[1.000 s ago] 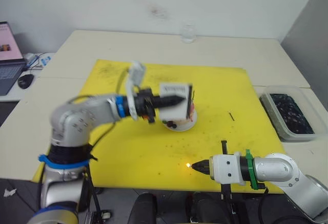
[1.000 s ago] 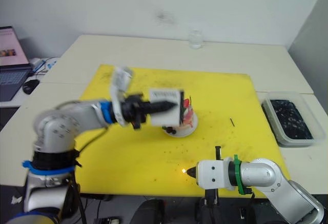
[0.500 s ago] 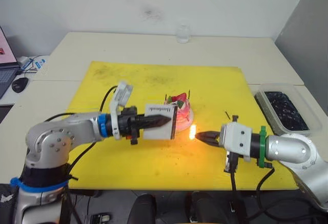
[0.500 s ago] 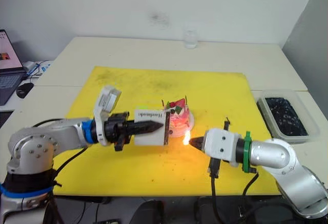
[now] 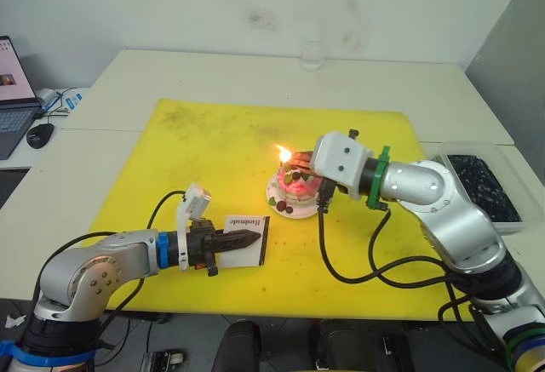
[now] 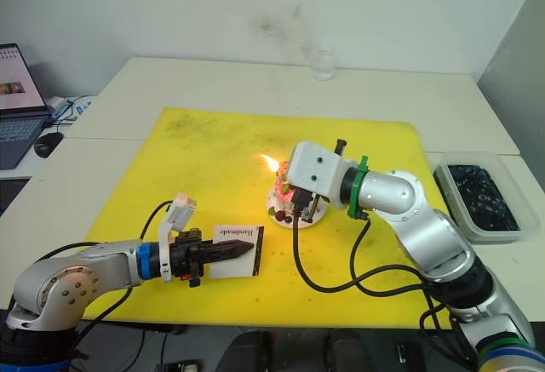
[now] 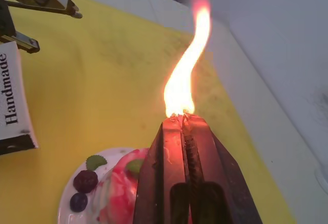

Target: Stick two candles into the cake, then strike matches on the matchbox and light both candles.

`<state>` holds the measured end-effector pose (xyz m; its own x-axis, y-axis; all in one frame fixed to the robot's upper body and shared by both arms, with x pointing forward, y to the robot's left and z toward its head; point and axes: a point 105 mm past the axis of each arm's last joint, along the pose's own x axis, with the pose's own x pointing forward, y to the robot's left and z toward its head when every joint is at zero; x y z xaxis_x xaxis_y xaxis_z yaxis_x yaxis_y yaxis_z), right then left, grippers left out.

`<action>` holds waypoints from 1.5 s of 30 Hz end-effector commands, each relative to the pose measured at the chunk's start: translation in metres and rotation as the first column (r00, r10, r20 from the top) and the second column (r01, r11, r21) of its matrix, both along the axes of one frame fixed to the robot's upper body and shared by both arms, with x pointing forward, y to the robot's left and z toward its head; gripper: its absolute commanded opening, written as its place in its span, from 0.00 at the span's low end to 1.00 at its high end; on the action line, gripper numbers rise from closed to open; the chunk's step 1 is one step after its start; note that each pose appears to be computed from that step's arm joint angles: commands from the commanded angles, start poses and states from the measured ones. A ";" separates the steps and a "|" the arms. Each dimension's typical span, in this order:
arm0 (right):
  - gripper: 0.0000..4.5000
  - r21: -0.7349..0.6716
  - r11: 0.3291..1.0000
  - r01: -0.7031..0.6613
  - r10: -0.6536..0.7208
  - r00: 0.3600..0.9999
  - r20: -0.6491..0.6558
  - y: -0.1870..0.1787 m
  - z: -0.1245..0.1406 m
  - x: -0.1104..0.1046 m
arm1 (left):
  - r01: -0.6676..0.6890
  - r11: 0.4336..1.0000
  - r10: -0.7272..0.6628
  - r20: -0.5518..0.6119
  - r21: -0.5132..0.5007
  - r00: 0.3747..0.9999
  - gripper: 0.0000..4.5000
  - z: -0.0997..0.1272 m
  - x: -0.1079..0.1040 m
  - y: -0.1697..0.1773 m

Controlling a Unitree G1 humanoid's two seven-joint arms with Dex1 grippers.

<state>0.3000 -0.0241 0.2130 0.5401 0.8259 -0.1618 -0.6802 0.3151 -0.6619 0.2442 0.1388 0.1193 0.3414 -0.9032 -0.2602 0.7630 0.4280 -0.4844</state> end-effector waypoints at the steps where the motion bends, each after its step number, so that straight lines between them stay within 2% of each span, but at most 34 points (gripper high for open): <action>1: 0.01 0.004 1.000 0.001 -0.001 0.998 0.069 0.004 0.010 0.001 | 0.030 1.000 -0.029 0.050 -0.009 0.998 0.00 0.008 -0.002 -0.006; 12: 0.01 -0.002 1.000 0.030 -0.030 0.998 0.059 0.000 0.005 0.007 | 0.034 0.999 -0.032 0.066 -0.018 0.997 0.00 0.010 0.002 -0.010; 21: 0.01 -0.023 0.999 0.047 -0.046 0.998 0.031 -0.006 -0.001 0.003 | 0.044 0.999 -0.043 0.073 -0.023 0.996 0.00 0.011 0.001 -0.013; 45: 0.01 0.014 0.998 0.068 -0.069 0.996 0.054 -0.004 0.006 0.008 | 0.059 0.998 -0.058 0.066 -0.023 0.996 0.00 0.008 0.002 -0.016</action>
<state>0.3078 -0.0258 0.2024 0.5886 0.7884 -0.1789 -0.6646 0.3458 -0.6624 0.2465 0.1279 0.1200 0.3180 -0.9164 -0.2430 0.7889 0.3980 -0.4683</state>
